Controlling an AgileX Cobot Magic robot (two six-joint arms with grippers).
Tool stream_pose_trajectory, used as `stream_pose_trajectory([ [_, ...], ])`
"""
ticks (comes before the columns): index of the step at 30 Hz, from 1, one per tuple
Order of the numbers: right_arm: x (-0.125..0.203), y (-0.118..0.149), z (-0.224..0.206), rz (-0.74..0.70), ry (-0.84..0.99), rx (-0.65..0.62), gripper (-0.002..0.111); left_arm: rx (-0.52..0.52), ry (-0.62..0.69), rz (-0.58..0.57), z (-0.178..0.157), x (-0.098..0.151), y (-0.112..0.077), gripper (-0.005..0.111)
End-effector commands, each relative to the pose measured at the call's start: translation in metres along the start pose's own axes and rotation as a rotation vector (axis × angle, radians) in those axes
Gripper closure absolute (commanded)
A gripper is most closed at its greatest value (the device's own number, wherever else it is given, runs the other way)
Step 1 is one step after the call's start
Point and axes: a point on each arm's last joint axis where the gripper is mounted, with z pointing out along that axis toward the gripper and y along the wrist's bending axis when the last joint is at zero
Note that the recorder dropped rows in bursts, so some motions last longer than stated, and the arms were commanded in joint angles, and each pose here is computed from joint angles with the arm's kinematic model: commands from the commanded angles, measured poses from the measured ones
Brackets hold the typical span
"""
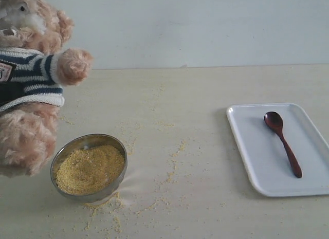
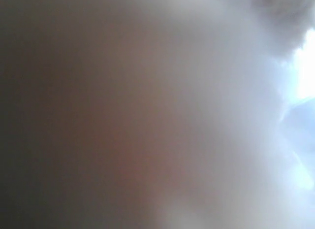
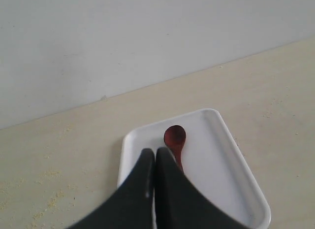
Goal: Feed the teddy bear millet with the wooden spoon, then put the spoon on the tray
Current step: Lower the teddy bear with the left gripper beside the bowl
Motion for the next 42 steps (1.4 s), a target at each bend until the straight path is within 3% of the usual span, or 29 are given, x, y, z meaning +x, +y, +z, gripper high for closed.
stream_pose_trajectory([
  [1,0.001,0.0,0.0,0.001,0.01,0.002,0.109,0.03,-0.028,0.013,-0.001,-0.004,-0.005,0.102],
  [4,0.005,-0.002,0.0,-0.049,0.057,0.024,0.109,0.03,-0.028,0.013,-0.001,-0.004,-0.005,0.102],
  [9,0.003,-0.01,-0.008,-0.384,0.016,0.097,0.109,0.026,-0.028,0.013,-0.001,-0.004,-0.005,0.102],
  [11,0.001,-0.011,-0.008,-0.454,0.001,0.108,0.109,0.013,-0.036,0.011,-0.001,-0.004,-0.003,0.102],
  [19,0.007,-0.015,-0.008,-0.438,0.071,0.143,0.109,-0.032,-0.142,-0.036,-0.002,-0.014,0.001,0.102],
  [26,0.006,-0.015,-0.008,-0.443,0.066,0.142,0.109,-0.288,-0.182,-0.051,-0.006,-0.018,0.024,0.102],
  [29,0.006,-0.015,-0.008,-0.443,0.066,0.142,0.109,-0.379,-0.162,0.025,-0.008,-0.017,0.031,0.102],
  [39,0.006,-0.015,-0.008,-0.441,0.066,0.142,0.109,-0.46,-0.1,0.398,-0.01,-0.019,0.036,0.102],
  [42,0.006,-0.015,-0.008,-0.441,0.066,0.142,0.109,-0.522,-0.061,0.452,-0.011,-0.018,0.045,0.102],
])
